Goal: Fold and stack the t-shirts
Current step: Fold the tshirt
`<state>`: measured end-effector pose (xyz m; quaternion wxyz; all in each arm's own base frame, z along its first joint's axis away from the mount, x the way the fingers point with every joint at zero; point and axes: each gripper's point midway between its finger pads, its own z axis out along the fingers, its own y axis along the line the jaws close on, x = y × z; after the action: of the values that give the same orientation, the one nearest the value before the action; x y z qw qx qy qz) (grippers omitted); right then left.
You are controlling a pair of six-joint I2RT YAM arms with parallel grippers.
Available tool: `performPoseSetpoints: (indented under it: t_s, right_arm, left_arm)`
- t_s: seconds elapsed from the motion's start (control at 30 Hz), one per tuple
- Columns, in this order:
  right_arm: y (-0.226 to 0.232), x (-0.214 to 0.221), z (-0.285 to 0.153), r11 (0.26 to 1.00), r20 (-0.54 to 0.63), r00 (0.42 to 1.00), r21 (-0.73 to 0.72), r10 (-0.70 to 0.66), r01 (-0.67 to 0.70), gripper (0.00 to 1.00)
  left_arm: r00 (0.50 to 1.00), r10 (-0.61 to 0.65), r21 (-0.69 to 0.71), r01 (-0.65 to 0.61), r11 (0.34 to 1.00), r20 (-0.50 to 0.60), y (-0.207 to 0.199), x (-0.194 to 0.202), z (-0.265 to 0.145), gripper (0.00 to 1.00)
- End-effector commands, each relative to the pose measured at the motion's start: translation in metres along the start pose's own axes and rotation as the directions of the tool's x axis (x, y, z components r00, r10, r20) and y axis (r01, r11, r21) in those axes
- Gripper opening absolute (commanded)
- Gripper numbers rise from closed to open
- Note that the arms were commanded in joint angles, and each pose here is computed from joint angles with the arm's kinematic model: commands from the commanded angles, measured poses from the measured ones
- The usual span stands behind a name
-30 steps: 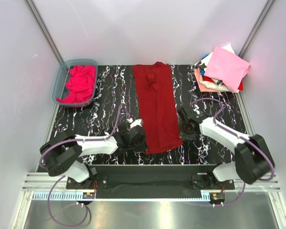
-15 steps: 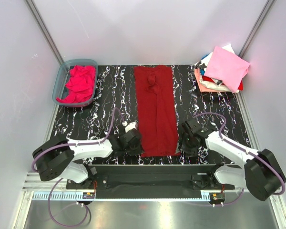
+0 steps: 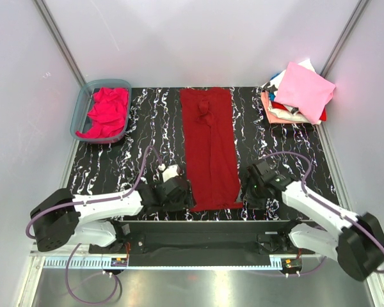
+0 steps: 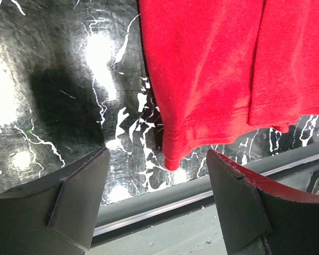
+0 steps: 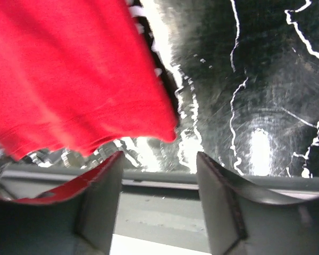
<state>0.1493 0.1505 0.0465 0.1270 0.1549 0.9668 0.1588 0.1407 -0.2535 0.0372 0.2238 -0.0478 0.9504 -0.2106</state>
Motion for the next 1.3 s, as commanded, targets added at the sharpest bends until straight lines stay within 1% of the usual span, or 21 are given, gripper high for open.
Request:
performPoseSetpoints:
  t_s: [0.0, 0.1, 0.17, 0.33, 0.43, 0.47, 0.5, 0.57, 0.6, 0.63, 0.67, 0.7, 0.8, 0.83, 0.9, 0.97, 1.0, 1.13, 1.17, 1.23, 1.27]
  right_arm:
    - [0.001, -0.007, 0.014, 1.0, 0.012, 1.0, 0.031, -0.004, 0.004, 0.61]
    - [0.001, -0.011, 0.022, 0.999, -0.002, 1.0, 0.046, -0.005, 0.005, 0.55]
    - [0.004, -0.014, 0.026, 0.999, -0.021, 1.0, 0.036, -0.009, 0.009, 0.5]
    - [0.005, -0.017, 0.034, 0.999, -0.057, 0.998, 0.04, -0.025, 0.027, 0.43]
    - [0.004, -0.017, 0.035, 0.999, -0.069, 0.997, 0.025, -0.018, 0.02, 0.37]
    - [0.005, -0.019, 0.036, 1.0, -0.067, 0.998, 0.018, -0.015, 0.016, 0.35]
    - [0.005, -0.019, 0.036, 1.0, -0.067, 0.998, 0.015, -0.017, 0.018, 0.32]
    - [0.006, -0.02, 0.036, 1.0, -0.068, 0.997, 0.007, -0.019, 0.02, 0.19]
    - [0.006, -0.02, 0.036, 1.0, -0.067, 0.998, 0.008, -0.018, 0.018, 0.13]
    - [0.005, -0.02, 0.036, 1.0, -0.066, 0.998, 0.007, -0.019, 0.02, 0.01]
    - [0.006, -0.02, 0.035, 1.0, -0.061, 0.998, 0.003, -0.017, 0.017, 0.0]
    - [0.006, -0.02, 0.034, 1.0, -0.058, 0.998, 0.002, -0.013, 0.013, 0.0]
    - [0.008, -0.019, 0.031, 1.0, -0.06, 0.998, -0.01, -0.015, 0.015, 0.0]
    - [0.009, -0.016, 0.029, 1.0, -0.071, 0.997, -0.024, -0.012, 0.01, 0.0]
    - [0.013, -0.014, 0.022, 0.998, -0.058, 0.998, -0.061, -0.011, 0.007, 0.0]
    - [0.007, -0.003, 0.019, 0.997, -0.078, 0.997, -0.074, 0.011, -0.017, 0.0]
    - [0.011, -0.002, 0.011, 0.993, -0.059, 0.998, -0.113, 0.01, -0.017, 0.0]
    - [0.01, 0.022, -0.004, 0.983, -0.095, 0.995, -0.175, 0.039, -0.055, 0.0]
    - [0.012, 0.026, -0.012, 0.978, -0.09, 0.995, -0.202, 0.035, -0.052, 0.0]
    - [0.008, 0.036, -0.018, 0.975, -0.11, 0.992, -0.208, 0.055, -0.077, 0.0]
    - [0.011, 0.037, -0.026, 0.968, -0.093, 0.994, -0.241, 0.054, -0.075, 0.0]
  left_arm:
    - [0.999, -0.018, 0.008, 0.018, 1.0, 0.047, -0.001, -0.006, 0.003, 0.8]
    - [0.999, -0.023, 0.06, 0.02, 0.998, 0.046, -0.012, -0.005, 0.01, 0.82]
    - [0.999, -0.019, 0.053, 0.017, 0.998, 0.036, -0.012, -0.003, 0.016, 0.83]
    - [1.0, -0.01, 0.068, 0.011, 0.998, -0.006, -0.022, 0.005, 0.032, 0.81]
    - [1.0, -0.01, 0.074, 0.012, 0.997, -0.025, -0.023, 0.01, 0.038, 0.71]
    - [1.0, -0.013, 0.076, 0.015, 0.997, -0.026, -0.022, 0.011, 0.04, 0.64]
    - [1.0, -0.015, 0.076, 0.017, 0.997, -0.026, -0.022, 0.012, 0.04, 0.61]
    - [1.0, -0.013, 0.076, 0.015, 0.997, -0.027, -0.022, 0.012, 0.041, 0.51]
    - [1.0, -0.011, 0.075, 0.013, 0.997, -0.028, -0.021, 0.012, 0.041, 0.41]
    - [1.0, -0.011, 0.08, 0.013, 0.997, -0.024, -0.022, 0.011, 0.04, 0.34]
    - [1.0, -0.008, 0.08, 0.01, 0.997, -0.023, -0.022, 0.011, 0.04, 0.28]
    - [1.0, -0.007, 0.085, 0.009, 0.996, -0.023, -0.024, 0.011, 0.04, 0.17]
    - [1.0, -0.003, 0.083, 0.006, 0.997, -0.025, -0.024, 0.01, 0.037, 0.03]
    - [1.0, -0.007, 0.076, 0.009, 0.997, -0.028, -0.023, 0.011, 0.035, 0.0]
    - [1.0, -0.014, 0.059, 0.016, 0.998, -0.026, -0.019, 0.011, 0.027, 0.0]
    - [1.0, -0.013, 0.031, 0.014, 0.999, -0.027, -0.012, 0.016, 0.021, 0.0]
    - [1.0, -0.017, 0.053, 0.018, 0.998, -0.016, -0.017, 0.014, 0.013, 0.0]
    - [1.0, 0.013, 0.054, -0.014, 0.998, 0.005, -0.024, 0.021, -0.007, 0.0]
    - [1.0, 0.013, 0.041, -0.013, 0.999, 0.004, -0.026, 0.022, -0.013, 0.0]
    - [0.999, 0.034, 0.04, -0.034, 0.999, 0.01, -0.03, 0.029, -0.021, 0.0]
    - [0.999, 0.042, 0.023, -0.042, 0.999, 0.004, -0.03, 0.031, -0.025, 0.0]
